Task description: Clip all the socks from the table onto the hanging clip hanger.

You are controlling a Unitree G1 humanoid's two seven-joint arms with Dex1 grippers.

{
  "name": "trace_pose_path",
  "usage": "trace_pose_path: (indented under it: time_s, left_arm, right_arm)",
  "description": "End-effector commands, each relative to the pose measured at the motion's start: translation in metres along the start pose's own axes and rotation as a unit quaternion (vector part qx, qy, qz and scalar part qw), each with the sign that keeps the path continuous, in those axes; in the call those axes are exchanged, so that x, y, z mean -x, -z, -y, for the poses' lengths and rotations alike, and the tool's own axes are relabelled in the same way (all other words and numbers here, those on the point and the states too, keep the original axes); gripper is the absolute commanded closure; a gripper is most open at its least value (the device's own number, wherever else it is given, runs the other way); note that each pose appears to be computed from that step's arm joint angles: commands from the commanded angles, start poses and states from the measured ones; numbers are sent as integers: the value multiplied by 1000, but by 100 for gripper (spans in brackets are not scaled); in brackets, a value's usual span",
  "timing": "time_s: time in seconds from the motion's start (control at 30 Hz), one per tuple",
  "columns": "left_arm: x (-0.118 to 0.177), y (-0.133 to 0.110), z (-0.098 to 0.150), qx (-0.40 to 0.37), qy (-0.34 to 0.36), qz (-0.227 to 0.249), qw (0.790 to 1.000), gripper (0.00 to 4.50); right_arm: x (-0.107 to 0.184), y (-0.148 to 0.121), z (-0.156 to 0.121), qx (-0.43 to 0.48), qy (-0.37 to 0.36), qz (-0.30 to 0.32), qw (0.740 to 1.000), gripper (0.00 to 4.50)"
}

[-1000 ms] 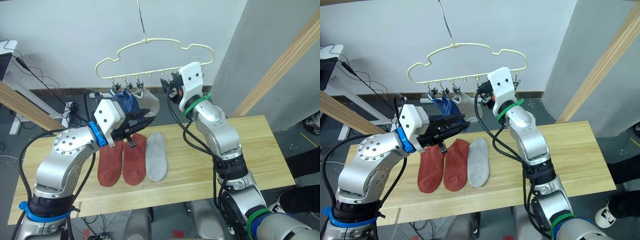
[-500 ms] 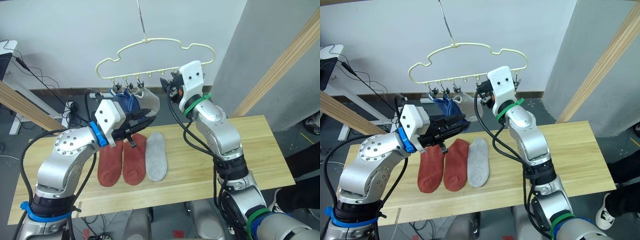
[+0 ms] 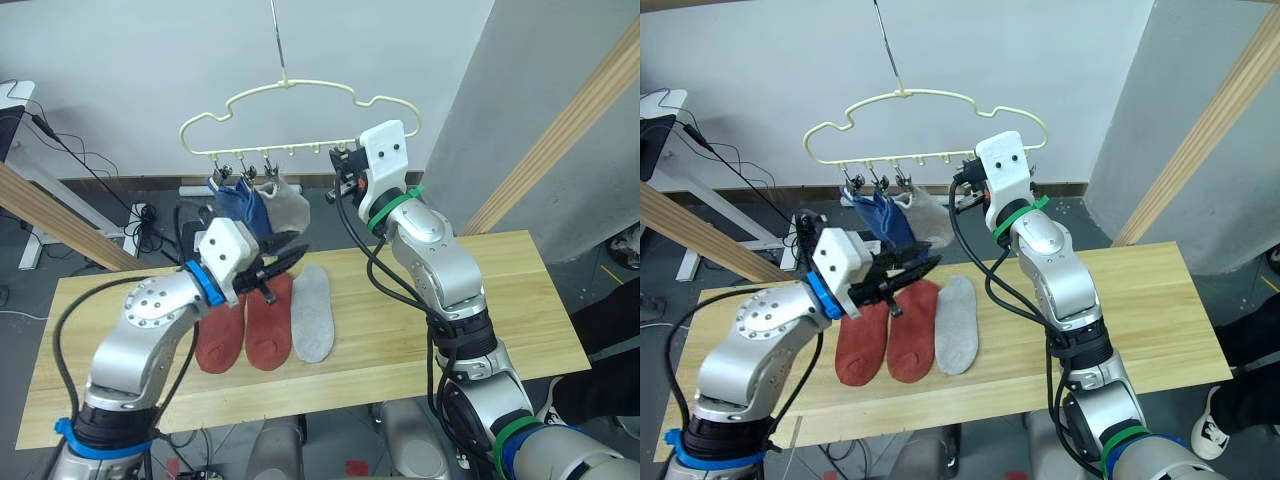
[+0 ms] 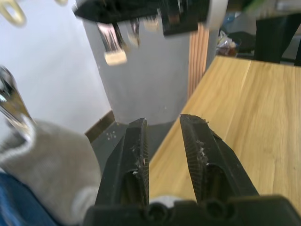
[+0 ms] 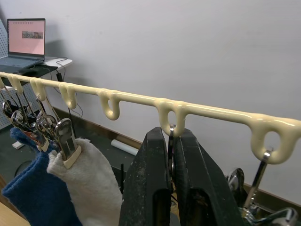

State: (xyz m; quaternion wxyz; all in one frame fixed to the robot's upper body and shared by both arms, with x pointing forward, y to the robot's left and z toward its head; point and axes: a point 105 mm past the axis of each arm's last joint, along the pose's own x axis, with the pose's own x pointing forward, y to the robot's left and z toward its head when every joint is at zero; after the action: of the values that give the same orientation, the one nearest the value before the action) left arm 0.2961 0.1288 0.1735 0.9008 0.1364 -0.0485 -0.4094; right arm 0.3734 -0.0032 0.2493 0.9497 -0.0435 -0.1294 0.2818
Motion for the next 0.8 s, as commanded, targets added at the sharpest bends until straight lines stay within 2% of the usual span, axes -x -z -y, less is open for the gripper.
trace_pose_path:
  time_s: [0.03,0.23,0.33,0.5,0.63,0.8]
  left_arm:
    - [-10,23,14,24,-1,-9,1000,244]
    - [-44,68,9,59,-98,-51,992,72]
    - [-56,91,15,99,-123,-82,984,72]
    - [-63,114,16,143,-160,-115,970,72]
    - [-63,131,20,138,-168,-163,962,72]
    - [-62,144,24,135,-170,-195,957,72]
  right_arm:
    - [-1,-21,-1,7,-2,36,999,450]
    - [0,-19,-3,7,-7,32,999,450]
    - [2,-18,-3,8,-9,29,1000,450]
    - [3,-17,-3,8,-9,26,1000,450]
    - [3,-17,-5,6,-12,24,1000,450]
    - [3,-17,-6,4,-13,24,1000,450]
